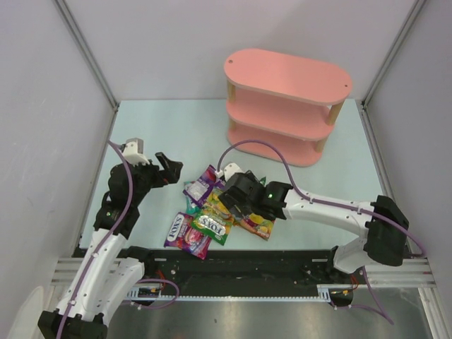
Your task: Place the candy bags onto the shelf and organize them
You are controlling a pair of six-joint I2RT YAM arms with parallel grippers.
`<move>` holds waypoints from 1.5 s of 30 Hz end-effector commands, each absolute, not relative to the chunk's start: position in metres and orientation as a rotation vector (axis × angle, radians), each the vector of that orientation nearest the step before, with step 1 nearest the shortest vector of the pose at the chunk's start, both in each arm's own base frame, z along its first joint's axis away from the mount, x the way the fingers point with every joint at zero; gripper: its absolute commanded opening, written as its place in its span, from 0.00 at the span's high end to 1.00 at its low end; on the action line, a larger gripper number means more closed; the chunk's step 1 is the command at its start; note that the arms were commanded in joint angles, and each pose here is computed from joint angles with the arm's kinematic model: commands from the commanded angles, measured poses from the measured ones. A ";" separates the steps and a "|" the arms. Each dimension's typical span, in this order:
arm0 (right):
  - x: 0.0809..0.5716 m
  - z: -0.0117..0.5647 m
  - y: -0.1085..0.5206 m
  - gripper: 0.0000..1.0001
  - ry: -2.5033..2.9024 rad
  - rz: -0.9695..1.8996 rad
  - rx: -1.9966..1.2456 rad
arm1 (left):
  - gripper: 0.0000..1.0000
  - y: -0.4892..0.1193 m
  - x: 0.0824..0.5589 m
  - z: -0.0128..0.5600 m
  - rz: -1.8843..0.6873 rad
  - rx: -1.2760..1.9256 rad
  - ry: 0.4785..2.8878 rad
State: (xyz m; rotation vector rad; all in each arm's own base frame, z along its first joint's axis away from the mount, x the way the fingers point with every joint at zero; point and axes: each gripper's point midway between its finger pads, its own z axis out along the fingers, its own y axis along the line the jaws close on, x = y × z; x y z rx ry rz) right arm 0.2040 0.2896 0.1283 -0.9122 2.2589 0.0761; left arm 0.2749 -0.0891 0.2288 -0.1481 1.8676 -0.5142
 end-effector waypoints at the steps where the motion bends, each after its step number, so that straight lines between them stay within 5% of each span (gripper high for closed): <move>1: 0.200 0.192 0.338 0.16 2.093 0.497 -0.811 | 0.00 -0.090 0.273 0.243 -0.514 -0.124 1.832; 11: 0.273 0.201 0.242 0.19 2.177 0.537 -0.196 | 0.00 -0.097 0.272 0.248 -0.541 -0.074 1.834; 16: 0.278 0.173 0.219 0.17 2.230 0.834 0.039 | 0.00 -0.096 0.271 0.247 -0.535 -0.066 1.833; 40: 0.272 0.077 0.248 0.18 2.448 1.041 0.133 | 0.00 -0.092 0.268 0.242 -0.509 -0.069 1.848; 45: 0.272 0.082 0.261 0.30 2.404 1.155 0.101 | 0.00 -0.087 0.269 0.238 -0.482 -0.099 1.860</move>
